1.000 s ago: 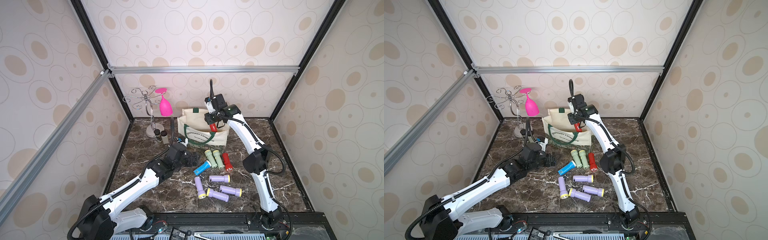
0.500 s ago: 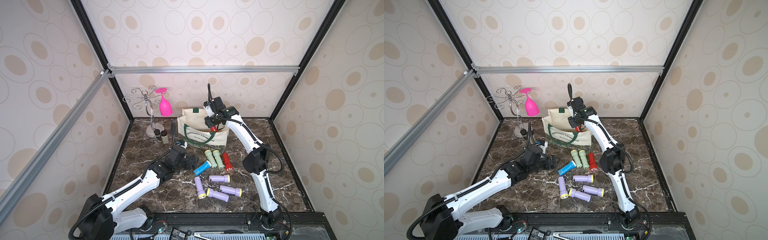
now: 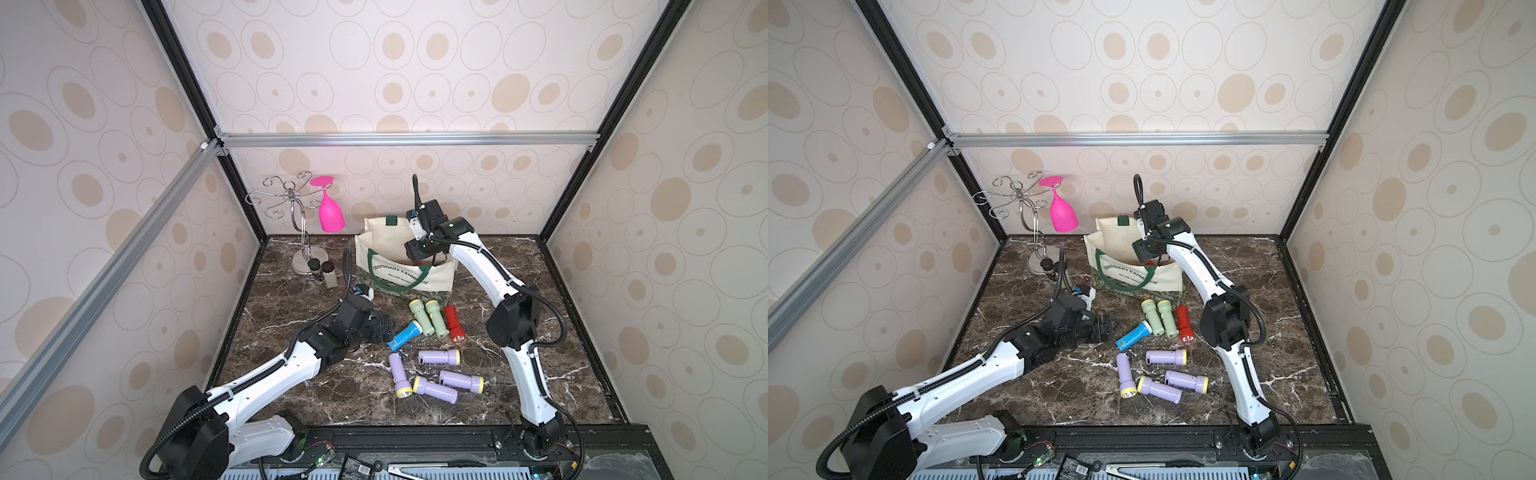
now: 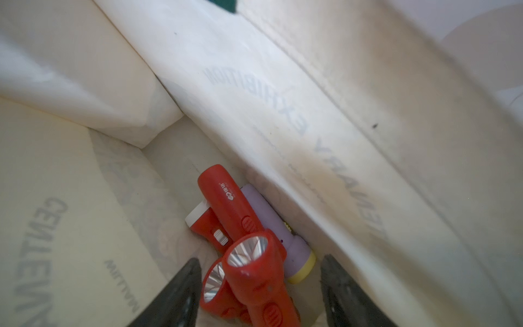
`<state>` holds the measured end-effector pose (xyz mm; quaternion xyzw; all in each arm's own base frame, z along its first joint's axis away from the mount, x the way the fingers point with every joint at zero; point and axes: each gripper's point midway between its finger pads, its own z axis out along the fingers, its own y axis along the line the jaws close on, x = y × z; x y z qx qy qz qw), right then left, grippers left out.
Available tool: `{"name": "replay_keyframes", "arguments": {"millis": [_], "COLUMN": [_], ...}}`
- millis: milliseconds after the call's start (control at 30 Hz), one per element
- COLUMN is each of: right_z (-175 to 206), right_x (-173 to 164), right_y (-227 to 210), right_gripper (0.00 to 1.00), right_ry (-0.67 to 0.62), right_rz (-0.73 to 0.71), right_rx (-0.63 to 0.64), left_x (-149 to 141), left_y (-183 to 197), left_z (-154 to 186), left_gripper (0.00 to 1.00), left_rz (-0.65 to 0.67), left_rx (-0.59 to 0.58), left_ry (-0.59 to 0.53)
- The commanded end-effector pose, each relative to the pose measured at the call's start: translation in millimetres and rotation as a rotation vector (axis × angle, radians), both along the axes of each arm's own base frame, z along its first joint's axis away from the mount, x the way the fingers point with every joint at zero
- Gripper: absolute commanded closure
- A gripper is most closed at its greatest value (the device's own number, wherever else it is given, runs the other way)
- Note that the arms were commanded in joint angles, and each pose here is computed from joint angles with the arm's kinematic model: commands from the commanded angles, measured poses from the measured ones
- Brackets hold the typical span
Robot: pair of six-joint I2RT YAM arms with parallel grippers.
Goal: Put the flashlights into the tote bags
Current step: Place the flashlight in the canvas bag.
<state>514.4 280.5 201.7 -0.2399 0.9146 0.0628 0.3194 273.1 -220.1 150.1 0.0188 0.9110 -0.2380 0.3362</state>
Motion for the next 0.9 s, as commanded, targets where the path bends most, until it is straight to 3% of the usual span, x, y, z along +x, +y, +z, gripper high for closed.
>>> {"name": "replay_keyframes", "arguments": {"millis": [0,167,500,567,767,867], "right_z": [60.3,95.1,147.0,149.0,140.2,136.3], "right_x": [-12.8,-23.2,-69.4,-84.3,-136.4,-161.7], "right_y": [-0.7,-4.9,-2.6,-1.0,0.9,-9.0], "right_gripper": [0.27,0.25,0.20,0.13,0.10,0.07], "right_ry": [-0.109,-0.144,-0.128,-0.098,-0.026,-0.018], "right_rz": [-0.005,-0.053,-0.122,-0.110,-0.009,0.015], "right_rx": [0.030,0.080,0.218,0.226,0.217,0.229], "left_x": [-0.7,-10.2,-45.1,-49.5,-60.8,-67.6], "left_y": [5.3,9.1,7.4,8.0,9.6,-4.1], "left_z": [5.4,-8.7,-33.5,-33.7,-45.9,-40.5], "left_gripper": [0.14,0.15,0.20,0.21,0.21,0.21], "left_rz": [0.012,-0.021,-0.079,-0.076,-0.029,-0.012], "left_rx": [0.005,0.068,-0.007,-0.016,0.002,-0.050], "left_ry": [-0.016,0.046,0.142,0.152,0.241,0.249]}}
